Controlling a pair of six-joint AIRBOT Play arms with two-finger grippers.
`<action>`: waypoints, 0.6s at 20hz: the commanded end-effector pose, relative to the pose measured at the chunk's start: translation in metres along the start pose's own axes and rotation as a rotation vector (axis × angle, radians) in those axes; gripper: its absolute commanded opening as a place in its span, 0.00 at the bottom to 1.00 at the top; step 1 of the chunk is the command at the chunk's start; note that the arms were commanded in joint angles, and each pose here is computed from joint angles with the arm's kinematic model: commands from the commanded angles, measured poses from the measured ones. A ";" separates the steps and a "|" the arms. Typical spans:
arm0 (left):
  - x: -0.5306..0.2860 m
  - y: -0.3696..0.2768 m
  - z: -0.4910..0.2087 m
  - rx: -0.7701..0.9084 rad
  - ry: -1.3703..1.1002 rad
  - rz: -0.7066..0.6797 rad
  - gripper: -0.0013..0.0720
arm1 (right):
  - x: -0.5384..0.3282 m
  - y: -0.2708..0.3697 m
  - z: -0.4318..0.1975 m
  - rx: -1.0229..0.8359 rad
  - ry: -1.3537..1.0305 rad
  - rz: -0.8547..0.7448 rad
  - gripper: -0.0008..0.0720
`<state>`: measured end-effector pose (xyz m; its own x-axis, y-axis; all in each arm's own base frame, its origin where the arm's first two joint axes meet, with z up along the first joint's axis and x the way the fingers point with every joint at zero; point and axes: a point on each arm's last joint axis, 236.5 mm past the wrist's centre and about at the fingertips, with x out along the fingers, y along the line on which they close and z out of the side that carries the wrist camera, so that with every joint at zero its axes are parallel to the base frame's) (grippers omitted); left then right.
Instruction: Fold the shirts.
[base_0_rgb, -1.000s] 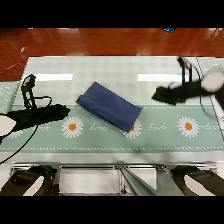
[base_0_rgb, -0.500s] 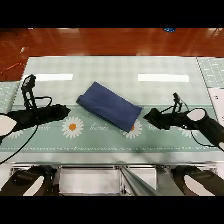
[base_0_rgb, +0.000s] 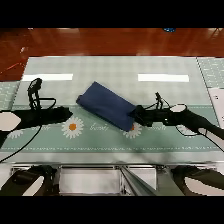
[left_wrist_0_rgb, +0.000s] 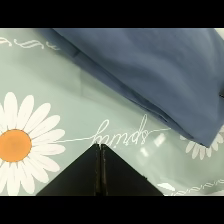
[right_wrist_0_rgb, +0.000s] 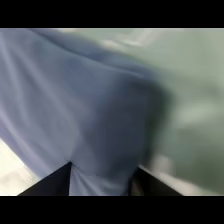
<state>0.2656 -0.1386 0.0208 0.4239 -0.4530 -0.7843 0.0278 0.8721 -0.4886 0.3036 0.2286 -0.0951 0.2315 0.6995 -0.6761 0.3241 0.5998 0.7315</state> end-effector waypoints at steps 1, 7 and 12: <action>0.002 0.000 -0.002 -0.008 0.013 -0.002 0.05 | 0.031 0.031 0.001 -0.033 0.025 0.018 0.57; 0.002 0.000 -0.002 -0.008 0.012 -0.002 0.05 | 0.046 0.117 -0.006 -0.333 0.109 0.114 0.05; 0.005 0.003 0.003 0.041 -0.017 0.000 0.05 | -0.008 0.202 0.031 -0.644 0.046 0.051 0.05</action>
<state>0.2677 -0.1393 0.0182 0.4248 -0.4544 -0.7830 0.0413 0.8737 -0.4847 0.3767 0.3384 0.0139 0.1701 0.7929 -0.5851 -0.1622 0.6082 0.7770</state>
